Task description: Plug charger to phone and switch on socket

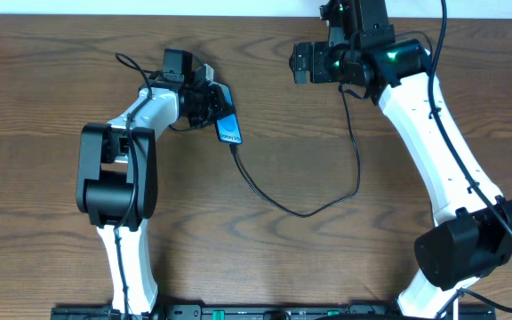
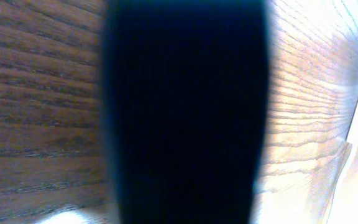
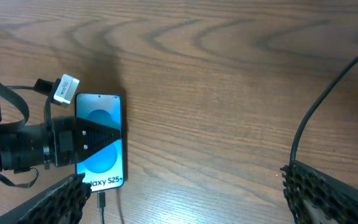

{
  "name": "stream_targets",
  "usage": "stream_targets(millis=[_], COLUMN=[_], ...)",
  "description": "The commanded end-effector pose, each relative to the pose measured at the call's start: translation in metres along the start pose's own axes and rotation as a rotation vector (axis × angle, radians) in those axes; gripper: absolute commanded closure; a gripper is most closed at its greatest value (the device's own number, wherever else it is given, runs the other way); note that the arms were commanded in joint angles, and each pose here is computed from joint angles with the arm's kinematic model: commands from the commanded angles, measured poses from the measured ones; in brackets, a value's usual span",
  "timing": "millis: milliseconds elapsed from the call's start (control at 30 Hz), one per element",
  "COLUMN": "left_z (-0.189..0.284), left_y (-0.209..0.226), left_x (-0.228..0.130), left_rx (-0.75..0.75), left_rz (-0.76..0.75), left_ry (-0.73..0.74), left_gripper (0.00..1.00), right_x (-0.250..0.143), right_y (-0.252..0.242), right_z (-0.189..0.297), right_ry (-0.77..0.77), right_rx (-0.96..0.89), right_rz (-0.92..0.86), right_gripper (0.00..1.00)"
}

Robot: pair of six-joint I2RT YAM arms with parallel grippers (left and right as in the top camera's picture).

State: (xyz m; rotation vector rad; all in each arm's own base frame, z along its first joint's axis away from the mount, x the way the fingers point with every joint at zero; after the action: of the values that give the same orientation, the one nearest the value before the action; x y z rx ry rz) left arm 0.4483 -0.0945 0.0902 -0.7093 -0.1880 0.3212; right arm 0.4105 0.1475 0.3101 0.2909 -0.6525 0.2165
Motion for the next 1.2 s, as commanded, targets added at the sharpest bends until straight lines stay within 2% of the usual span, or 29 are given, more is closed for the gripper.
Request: stream_targets(millis=[0, 200, 333, 667, 700, 833, 1167], left_z=[0.0068, 0.0068, 0.0068, 0.0068, 0.0068, 0.0068, 0.0068], left_y=[-0.0056, -0.0056, -0.0055, -0.0050, -0.0050, -0.0050, -0.0044], left_x=[0.0035, 0.0034, 0.0033, 0.0026, 0.0026, 0.0025, 0.0017], left_rx=[-0.009, -0.009, -0.009, -0.006, -0.006, -0.006, -0.002], left_rz=[-0.019, -0.018, -0.018, -0.014, -0.014, -0.014, -0.010], left_ry=[-0.019, -0.018, -0.017, -0.013, -0.013, -0.013, -0.008], left_gripper=[0.92, 0.92, 0.85, 0.83, 0.78, 0.76, 0.75], right_x=[0.0063, 0.0063, 0.0063, 0.0063, 0.0063, 0.0063, 0.0064], right_y=[-0.0015, -0.0015, -0.0015, -0.0015, -0.0015, -0.0015, -0.0015], right_z=[0.0100, 0.0100, 0.0100, 0.0100, 0.0100, 0.0100, 0.0100], right_ry=[-0.034, -0.034, -0.034, -0.034, -0.034, -0.034, -0.034], right_rx=[-0.011, -0.011, -0.011, -0.011, -0.011, -0.011, -0.011], right_rz=[0.004, 0.004, 0.004, 0.004, 0.004, 0.004, 0.004], right_gripper=[0.01, 0.01, 0.01, 0.01, 0.01, 0.01, 0.01])
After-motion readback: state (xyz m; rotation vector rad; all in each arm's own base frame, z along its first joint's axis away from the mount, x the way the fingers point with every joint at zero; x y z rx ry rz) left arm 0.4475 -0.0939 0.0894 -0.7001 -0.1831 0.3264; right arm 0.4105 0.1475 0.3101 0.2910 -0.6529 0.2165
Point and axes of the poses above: each gripper's point midway between its finger pads, its own z axis back along the fingers, its own y axis along the line the jaws close on, x = y × z, the point moved 10 cm from there along z, back along the fingers, and after that the axes turned 6 degrees about z, right-handed, at the moved point
